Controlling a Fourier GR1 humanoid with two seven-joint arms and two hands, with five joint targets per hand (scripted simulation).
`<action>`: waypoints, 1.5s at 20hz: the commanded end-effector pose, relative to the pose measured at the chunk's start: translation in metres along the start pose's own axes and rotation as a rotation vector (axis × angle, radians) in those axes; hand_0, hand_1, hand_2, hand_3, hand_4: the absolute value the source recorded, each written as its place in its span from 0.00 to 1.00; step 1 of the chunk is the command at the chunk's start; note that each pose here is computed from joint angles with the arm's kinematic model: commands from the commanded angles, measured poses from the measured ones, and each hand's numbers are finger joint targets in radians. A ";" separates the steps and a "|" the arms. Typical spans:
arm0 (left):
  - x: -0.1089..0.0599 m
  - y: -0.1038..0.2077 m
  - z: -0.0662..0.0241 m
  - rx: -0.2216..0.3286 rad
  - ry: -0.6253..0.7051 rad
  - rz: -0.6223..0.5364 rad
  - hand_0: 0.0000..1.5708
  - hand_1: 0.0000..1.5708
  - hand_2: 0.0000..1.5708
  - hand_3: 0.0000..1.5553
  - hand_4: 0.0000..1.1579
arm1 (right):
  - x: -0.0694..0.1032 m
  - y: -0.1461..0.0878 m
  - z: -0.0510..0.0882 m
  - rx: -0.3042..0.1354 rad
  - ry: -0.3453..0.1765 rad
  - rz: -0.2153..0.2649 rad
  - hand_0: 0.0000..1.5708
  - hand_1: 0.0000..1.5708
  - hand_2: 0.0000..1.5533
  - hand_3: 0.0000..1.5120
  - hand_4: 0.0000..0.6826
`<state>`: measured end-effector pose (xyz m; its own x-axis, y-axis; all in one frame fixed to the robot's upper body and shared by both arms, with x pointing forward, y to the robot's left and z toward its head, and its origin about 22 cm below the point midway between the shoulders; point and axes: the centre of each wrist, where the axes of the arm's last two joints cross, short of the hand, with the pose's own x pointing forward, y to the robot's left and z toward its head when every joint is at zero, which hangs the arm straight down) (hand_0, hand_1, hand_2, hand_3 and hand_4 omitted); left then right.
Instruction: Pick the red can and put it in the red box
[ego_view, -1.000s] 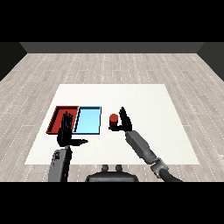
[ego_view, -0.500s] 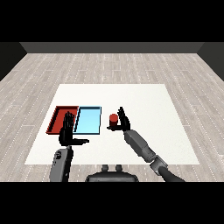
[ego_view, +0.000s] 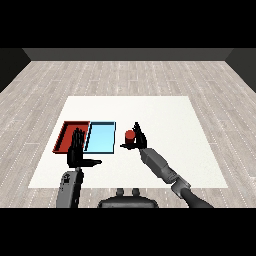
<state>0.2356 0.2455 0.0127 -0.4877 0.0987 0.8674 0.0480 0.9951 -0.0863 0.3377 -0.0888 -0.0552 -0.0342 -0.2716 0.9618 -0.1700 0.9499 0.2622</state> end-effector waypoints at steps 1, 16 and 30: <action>0.005 0.014 -0.0192 0.016 -0.006 0.007 0.00 0.00 0.00 0.00 0.00 | 0.011 0.011 -0.009 0.008 0.001 0.012 0.00 0.00 0.00 0.00 0.00; 0.005 0.030 0.0079 0.015 -0.013 0.009 0.00 0.00 0.00 0.00 0.00 | 0.003 0.020 -0.009 -0.024 0.077 0.055 0.00 0.00 0.00 0.00 0.00; -0.004 0.013 -0.0163 0.001 -0.006 0.018 0.00 0.00 0.00 0.00 0.00 | 0.005 0.025 -0.015 -0.084 0.127 0.266 0.97 0.97 0.95 0.94 0.81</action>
<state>0.2462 0.2575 0.0163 -0.4959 0.1083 0.8616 0.0436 0.9940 -0.0999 0.3520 -0.0719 -0.0440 0.0241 -0.0266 0.9994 -0.0775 0.9966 0.0283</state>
